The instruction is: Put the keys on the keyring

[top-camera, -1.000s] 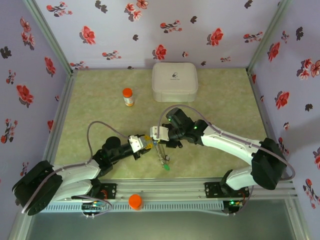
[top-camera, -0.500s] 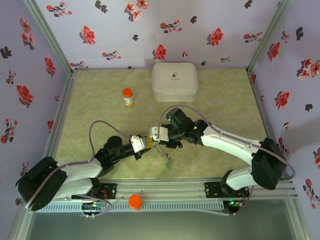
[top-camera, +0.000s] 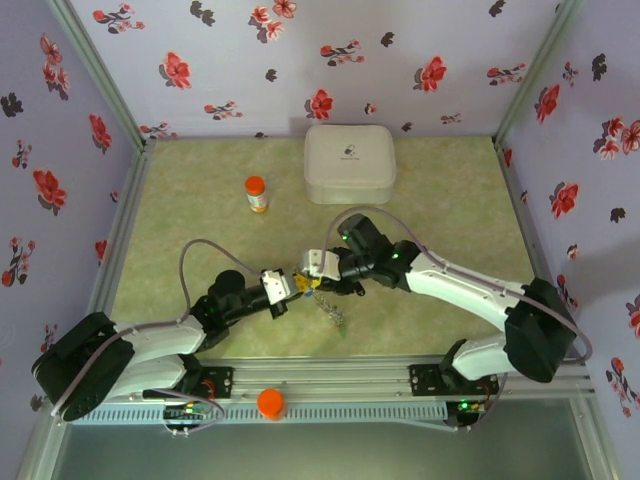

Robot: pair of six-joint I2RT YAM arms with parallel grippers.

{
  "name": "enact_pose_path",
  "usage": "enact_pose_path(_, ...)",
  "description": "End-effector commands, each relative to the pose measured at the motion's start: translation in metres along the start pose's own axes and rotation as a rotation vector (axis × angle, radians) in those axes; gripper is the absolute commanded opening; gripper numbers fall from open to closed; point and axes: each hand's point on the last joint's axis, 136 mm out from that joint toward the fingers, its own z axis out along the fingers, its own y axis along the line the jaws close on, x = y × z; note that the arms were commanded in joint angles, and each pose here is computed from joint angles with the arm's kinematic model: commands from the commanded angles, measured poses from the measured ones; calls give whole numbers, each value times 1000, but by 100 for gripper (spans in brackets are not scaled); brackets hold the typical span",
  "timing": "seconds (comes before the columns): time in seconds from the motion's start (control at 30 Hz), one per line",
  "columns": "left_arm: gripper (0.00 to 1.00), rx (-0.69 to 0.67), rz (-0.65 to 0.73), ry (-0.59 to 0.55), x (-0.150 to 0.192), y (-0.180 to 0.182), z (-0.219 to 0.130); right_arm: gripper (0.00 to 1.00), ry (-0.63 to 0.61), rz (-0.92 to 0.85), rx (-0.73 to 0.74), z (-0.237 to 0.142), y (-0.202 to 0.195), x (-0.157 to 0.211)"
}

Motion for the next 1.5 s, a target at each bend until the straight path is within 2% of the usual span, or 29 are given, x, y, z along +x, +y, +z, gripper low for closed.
enact_pose_path(0.0,0,-34,-4,-96,-17,7,-5,20,-262,107,-16,-25,-6,-31)
enact_pose_path(0.17,0,-22,-40,-182,-29,9,-11,21,-393,147,-6,-24,-8,-28)
enact_pose_path(0.43,0,20,-42,-235,-44,7,-13,23,-443,168,-81,-14,-1,-27)
enact_pose_path(0.77,0,46,-85,-334,-72,14,-21,22,-451,146,-91,-22,2,-33)
enact_pose_path(0.97,0,83,-90,-363,-83,11,-24,15,-469,125,-81,-33,4,-42)
enact_pose_path(1.3,0,119,-89,-386,-94,9,-21,12,-455,102,-94,-36,8,-46)
enact_pose_path(1.4,0,124,-90,-382,-93,9,-20,1,-461,92,-100,-36,8,-50)
enact_pose_path(1.47,0,124,-94,-375,-91,9,-20,0,-458,89,-101,-37,8,-51)
